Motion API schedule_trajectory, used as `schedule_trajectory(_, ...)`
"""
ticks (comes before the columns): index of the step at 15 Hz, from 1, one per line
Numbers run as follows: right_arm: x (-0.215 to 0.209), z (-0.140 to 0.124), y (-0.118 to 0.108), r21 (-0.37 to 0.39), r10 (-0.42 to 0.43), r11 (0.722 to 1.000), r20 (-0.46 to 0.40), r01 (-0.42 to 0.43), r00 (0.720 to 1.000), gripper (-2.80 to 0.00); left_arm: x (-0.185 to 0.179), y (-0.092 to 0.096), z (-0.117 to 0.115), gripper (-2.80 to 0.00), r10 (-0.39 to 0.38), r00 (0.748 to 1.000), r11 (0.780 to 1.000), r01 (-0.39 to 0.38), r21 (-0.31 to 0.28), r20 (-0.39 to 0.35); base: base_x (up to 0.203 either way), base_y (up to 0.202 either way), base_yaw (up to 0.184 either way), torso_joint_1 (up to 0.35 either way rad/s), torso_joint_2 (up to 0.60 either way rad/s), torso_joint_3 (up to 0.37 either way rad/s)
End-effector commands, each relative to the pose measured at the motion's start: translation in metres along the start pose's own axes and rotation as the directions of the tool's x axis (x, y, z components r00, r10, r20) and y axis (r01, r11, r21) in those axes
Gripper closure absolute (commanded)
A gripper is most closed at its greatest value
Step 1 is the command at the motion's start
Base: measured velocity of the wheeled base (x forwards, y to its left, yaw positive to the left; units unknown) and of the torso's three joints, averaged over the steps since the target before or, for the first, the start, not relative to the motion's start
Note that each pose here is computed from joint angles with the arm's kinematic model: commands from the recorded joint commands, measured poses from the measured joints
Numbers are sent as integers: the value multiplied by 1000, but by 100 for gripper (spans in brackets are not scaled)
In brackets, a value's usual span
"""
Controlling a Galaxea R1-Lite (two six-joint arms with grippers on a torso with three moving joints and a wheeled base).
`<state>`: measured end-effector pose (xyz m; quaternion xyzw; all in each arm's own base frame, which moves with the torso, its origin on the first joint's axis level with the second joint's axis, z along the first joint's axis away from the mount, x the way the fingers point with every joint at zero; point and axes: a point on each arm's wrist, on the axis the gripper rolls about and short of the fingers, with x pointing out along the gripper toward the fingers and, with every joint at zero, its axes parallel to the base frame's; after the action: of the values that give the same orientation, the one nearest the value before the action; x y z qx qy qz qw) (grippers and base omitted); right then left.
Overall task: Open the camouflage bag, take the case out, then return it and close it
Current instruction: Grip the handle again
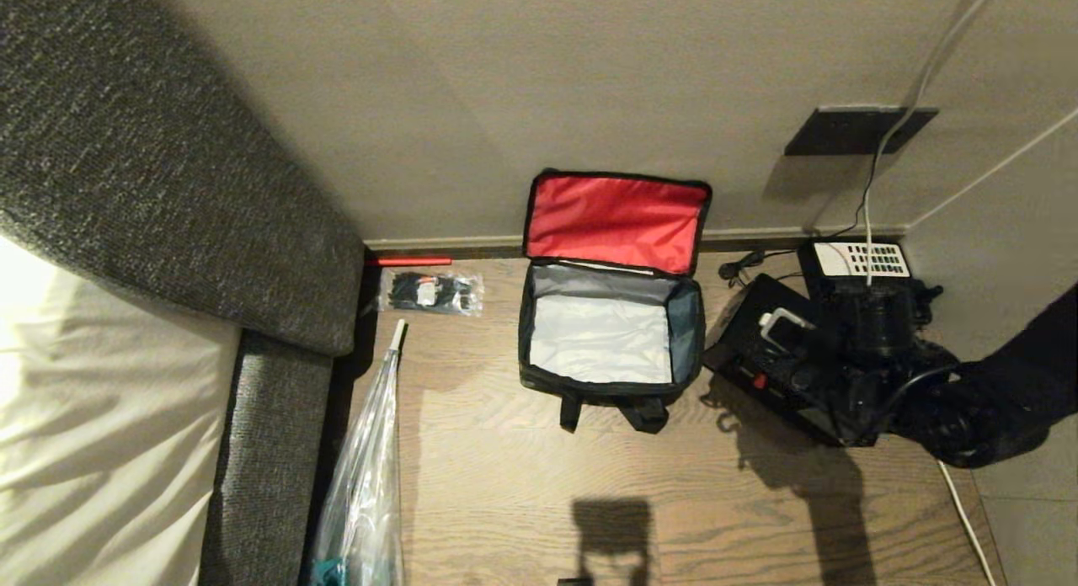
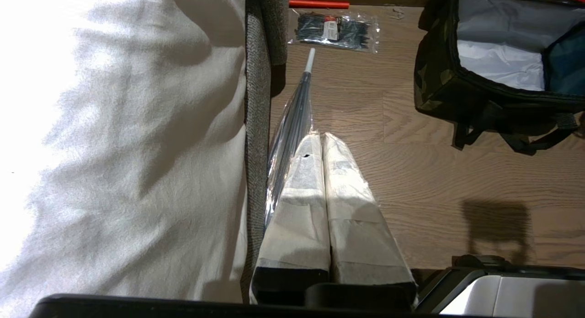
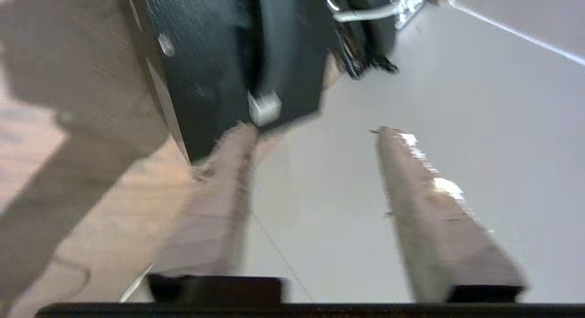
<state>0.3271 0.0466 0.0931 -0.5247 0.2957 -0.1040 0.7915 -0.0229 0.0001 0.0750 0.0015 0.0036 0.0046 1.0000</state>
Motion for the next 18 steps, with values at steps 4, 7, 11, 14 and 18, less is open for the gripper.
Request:
schedule_trajectory(4,-88,-40,-64,82,-50,996,26,47,998,0,0,0,0,0,2,1000,1000,-2,0,2,0,0,0,0,0,0)
schedule_trajectory(7,-123,-65,-74,58,-22,998,18,21,1000,0,0,0,0,0,2,1000,1000,-2,0,3,0,0,0,0,0,0)
schedule_trajectory(11,-154,-89,-80,54,-16,998,17,15,1000,0,0,0,0,0,2,1000,1000,-2,0,3,0,0,0,0,0,0)
schedule_trajectory(14,-168,-104,-77,51,1,999,13,-1,1000,0,0,0,0,0,2,1000,1000,-2,0,3,0,0,0,0,0,0)
schedule_trajectory(18,-182,-118,-70,34,96,994,121,-101,988,0,0,0,0,0,2,1000,1000,-2,0,3,0,0,0,0,0,0)
